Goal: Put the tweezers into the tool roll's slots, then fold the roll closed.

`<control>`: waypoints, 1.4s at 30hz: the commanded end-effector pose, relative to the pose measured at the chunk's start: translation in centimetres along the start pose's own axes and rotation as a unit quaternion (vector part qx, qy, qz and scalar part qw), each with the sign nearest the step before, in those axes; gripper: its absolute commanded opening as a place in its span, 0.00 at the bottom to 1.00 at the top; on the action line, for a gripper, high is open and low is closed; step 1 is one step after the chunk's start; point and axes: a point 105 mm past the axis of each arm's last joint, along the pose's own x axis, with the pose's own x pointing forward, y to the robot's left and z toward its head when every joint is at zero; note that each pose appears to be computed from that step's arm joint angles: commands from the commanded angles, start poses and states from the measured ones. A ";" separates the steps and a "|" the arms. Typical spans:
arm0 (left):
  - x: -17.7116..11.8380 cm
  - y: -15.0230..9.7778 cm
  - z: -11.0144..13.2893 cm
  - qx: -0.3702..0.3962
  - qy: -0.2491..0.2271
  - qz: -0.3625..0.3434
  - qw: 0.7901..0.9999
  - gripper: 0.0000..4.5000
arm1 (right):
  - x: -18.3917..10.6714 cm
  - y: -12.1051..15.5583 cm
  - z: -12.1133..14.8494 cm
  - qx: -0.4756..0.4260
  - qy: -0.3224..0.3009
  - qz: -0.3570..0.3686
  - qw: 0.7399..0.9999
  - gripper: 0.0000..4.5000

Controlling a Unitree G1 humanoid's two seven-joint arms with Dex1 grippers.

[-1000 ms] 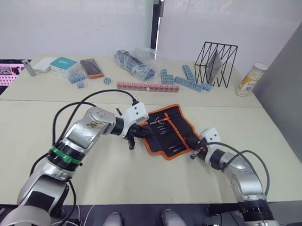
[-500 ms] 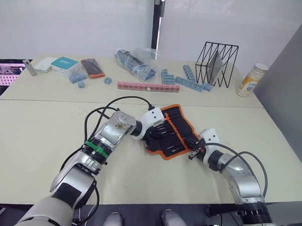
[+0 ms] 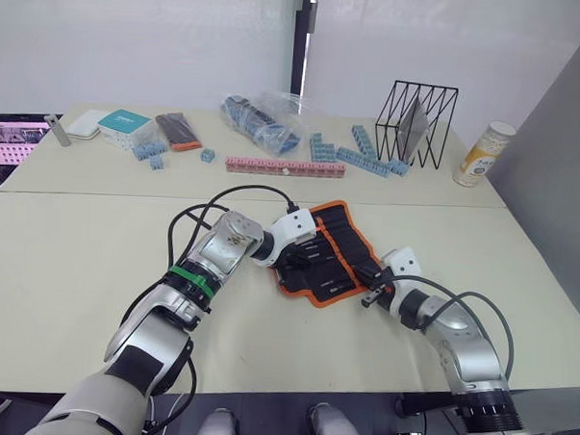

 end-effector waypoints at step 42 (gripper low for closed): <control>1.1 1.1 4.2 -0.005 -0.101 0.017 0.995 0.83 | 1.0 1.4 -1.0 0.001 0.026 0.030 0.999 0.00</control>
